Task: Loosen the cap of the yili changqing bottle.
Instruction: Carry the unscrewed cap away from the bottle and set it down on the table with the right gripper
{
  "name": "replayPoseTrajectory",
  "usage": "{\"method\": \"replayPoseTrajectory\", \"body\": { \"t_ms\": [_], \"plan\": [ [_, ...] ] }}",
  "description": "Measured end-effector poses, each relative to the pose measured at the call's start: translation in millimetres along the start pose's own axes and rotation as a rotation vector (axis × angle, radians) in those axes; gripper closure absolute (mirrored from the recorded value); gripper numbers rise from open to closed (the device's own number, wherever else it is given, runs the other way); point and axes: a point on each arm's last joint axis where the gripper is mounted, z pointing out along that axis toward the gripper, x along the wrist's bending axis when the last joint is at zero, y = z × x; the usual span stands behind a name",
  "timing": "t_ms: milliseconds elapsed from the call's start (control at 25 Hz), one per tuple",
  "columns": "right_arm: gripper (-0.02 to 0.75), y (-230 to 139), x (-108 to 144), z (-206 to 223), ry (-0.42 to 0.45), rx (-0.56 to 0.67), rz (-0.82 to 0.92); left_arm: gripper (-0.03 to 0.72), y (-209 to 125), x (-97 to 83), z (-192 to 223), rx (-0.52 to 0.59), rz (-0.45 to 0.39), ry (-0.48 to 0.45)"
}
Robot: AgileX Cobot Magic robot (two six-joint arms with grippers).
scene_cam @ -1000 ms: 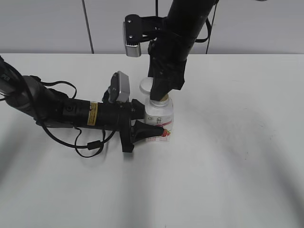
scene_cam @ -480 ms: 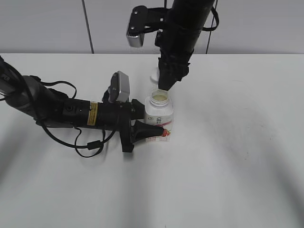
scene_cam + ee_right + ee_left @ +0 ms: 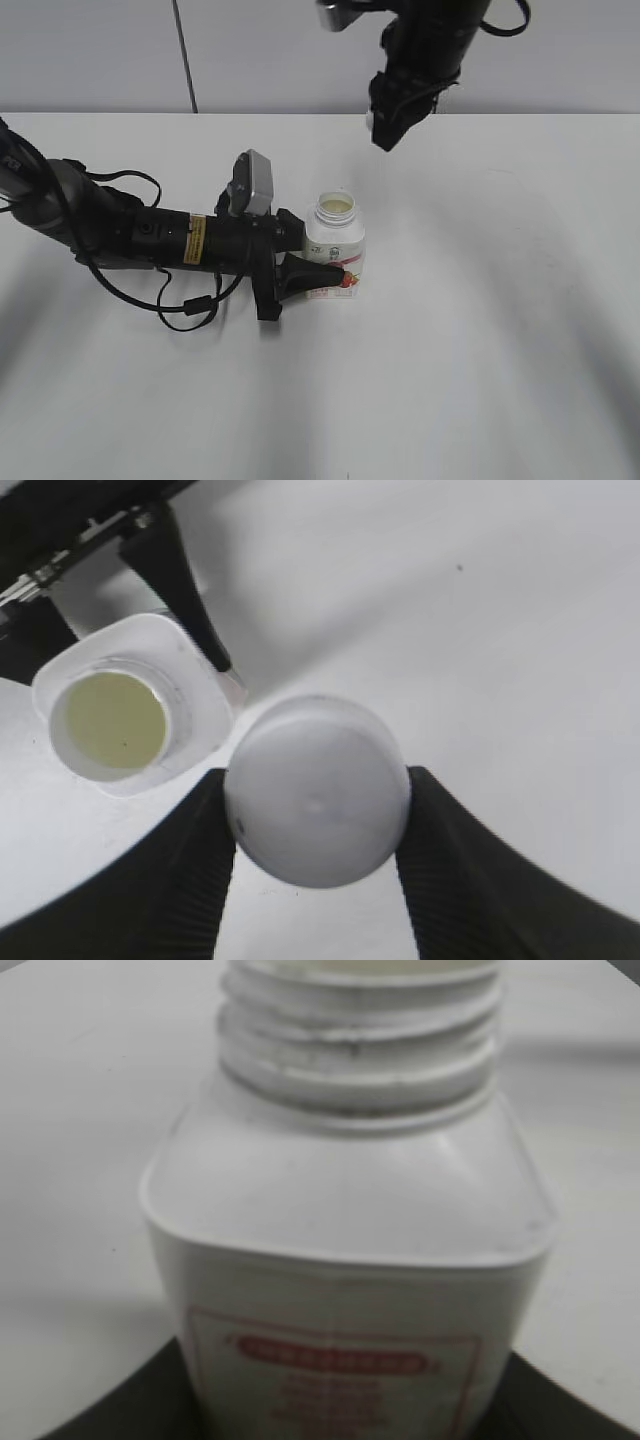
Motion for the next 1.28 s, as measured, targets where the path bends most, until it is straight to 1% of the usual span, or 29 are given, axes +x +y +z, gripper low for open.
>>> {"method": "replayPoseTrajectory", "body": {
  "t_ms": [40, 160, 280, 400, 440, 520, 640, 760, 880, 960, 1120, 1280],
  "plan": [
    [0.344, -5.0, -7.1, -3.1, -0.002, -0.008, 0.048, 0.337, 0.0, 0.0, 0.0, 0.000, 0.000, 0.000],
    [0.344, -30.7, -38.9, -10.8, 0.005, -0.034, 0.227, 0.337, -0.1, 0.0, 0.0, 0.001, 0.000, 0.001],
    [0.345, -64.0, -66.1, -9.9, 0.039, -0.041, 0.413, 0.337, -0.1, 0.0, 0.0, 0.001, 0.000, 0.001],
    [0.345, -100.3, -83.4, 2.0, 0.091, -0.031, 0.578, 0.337, 0.0, -0.1, 0.0, 0.001, 0.000, -0.001],
    [0.345, -110.8, -85.7, 8.5, 0.107, -0.025, 0.629, 0.337, 0.0, -0.1, 0.0, 0.001, 0.000, -0.001],
    [0.345, -131.8, -90.9, 20.3, 0.113, -0.017, 0.731, 0.337, -0.2, 0.1, -0.3, 0.001, 0.000, 0.000],
    [0.345, -160.4, -88.3, 36.4, 0.119, 0.016, 0.834, 0.337, -0.1, 0.1, -0.3, 0.000, 0.000, 0.000],
    [0.345, -183.6, -81.1, 42.6, 0.122, 0.044, 0.895, 0.337, -0.1, 0.1, -0.3, 0.000, 0.000, 0.000],
    [0.346, -204.6, -73.6, 44.1, 0.091, 0.039, 0.964, 0.337, -0.1, 0.1, -0.3, 0.000, 0.000, 0.000],
    [0.346, -219.1, -69.9, 42.0, 0.051, 0.037, 1.016, 0.337, -0.1, 0.1, -0.3, 0.000, 0.000, 0.000],
    [0.346, -247.0, -58.0, 45.2, -0.013, 0.106, 1.099, 0.337, -0.1, 0.1, -0.3, 0.000, 0.000, 0.000],
    [0.346, -263.4, -46.7, 56.3, -0.049, 0.187, 1.091, 0.337, -0.1, 0.1, -0.3, 0.000, 0.000, 0.000]
  ]
}}
